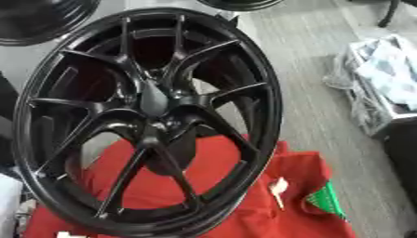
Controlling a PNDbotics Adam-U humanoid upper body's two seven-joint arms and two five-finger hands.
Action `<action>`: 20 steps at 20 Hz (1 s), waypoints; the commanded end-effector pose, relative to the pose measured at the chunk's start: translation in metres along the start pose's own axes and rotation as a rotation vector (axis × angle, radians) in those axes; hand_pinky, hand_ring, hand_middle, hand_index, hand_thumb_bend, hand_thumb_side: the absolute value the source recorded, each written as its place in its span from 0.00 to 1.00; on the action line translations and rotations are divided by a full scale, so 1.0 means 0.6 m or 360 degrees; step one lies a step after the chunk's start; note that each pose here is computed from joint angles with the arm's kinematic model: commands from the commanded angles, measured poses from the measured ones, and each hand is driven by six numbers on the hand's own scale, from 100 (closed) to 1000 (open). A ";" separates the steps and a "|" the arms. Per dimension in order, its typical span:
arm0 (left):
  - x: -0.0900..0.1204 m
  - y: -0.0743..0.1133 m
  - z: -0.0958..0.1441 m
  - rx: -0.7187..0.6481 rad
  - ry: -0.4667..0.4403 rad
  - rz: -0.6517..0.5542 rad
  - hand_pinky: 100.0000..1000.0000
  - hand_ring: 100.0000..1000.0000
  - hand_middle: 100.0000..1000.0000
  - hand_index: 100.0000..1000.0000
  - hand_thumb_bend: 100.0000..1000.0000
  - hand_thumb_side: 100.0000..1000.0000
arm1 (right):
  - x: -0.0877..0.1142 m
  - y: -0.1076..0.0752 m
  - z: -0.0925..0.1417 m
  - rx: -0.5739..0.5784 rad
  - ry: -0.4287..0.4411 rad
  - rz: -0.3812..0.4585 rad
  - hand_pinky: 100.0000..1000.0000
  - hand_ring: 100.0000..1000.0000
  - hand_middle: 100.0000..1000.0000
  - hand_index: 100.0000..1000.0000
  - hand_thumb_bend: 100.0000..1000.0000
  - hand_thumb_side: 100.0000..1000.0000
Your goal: Pull the pin out of the wheel hub.
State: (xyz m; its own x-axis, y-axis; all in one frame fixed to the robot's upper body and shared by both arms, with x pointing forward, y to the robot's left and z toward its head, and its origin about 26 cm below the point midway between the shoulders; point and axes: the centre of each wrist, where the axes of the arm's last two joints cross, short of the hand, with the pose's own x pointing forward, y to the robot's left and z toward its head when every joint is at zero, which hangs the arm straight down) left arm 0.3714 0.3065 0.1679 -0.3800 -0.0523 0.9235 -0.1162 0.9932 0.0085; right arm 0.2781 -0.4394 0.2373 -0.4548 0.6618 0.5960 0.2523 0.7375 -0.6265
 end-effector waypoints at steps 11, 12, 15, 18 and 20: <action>0.020 -0.007 -0.008 -0.0043 -0.0070 0.0004 0.82 0.74 0.60 0.74 0.00 0.77 | 0.033 0.025 -0.059 -0.0100 -0.0106 -0.0611 0.84 0.75 0.66 0.78 0.00 0.64; 0.021 -0.009 -0.008 -0.0050 -0.0072 0.0006 0.82 0.74 0.60 0.74 0.00 0.77 | 0.034 0.029 -0.064 -0.0082 -0.0115 -0.0651 0.83 0.75 0.66 0.78 0.00 0.64; 0.021 -0.013 -0.008 -0.0067 -0.0082 0.0017 0.82 0.74 0.60 0.74 0.00 0.77 | 0.030 0.044 -0.079 -0.0013 -0.0104 -0.0767 0.83 0.73 0.64 0.76 0.00 0.65; 0.021 -0.017 -0.008 -0.0079 -0.0087 0.0032 0.82 0.74 0.60 0.74 0.00 0.77 | 0.023 0.059 -0.090 0.0046 -0.0078 -0.0869 0.82 0.72 0.63 0.76 0.00 0.66; 0.021 -0.019 -0.008 -0.0086 -0.0092 0.0041 0.82 0.74 0.60 0.74 0.00 0.77 | 0.022 0.068 -0.096 0.0077 -0.0080 -0.0914 0.83 0.72 0.63 0.76 0.00 0.66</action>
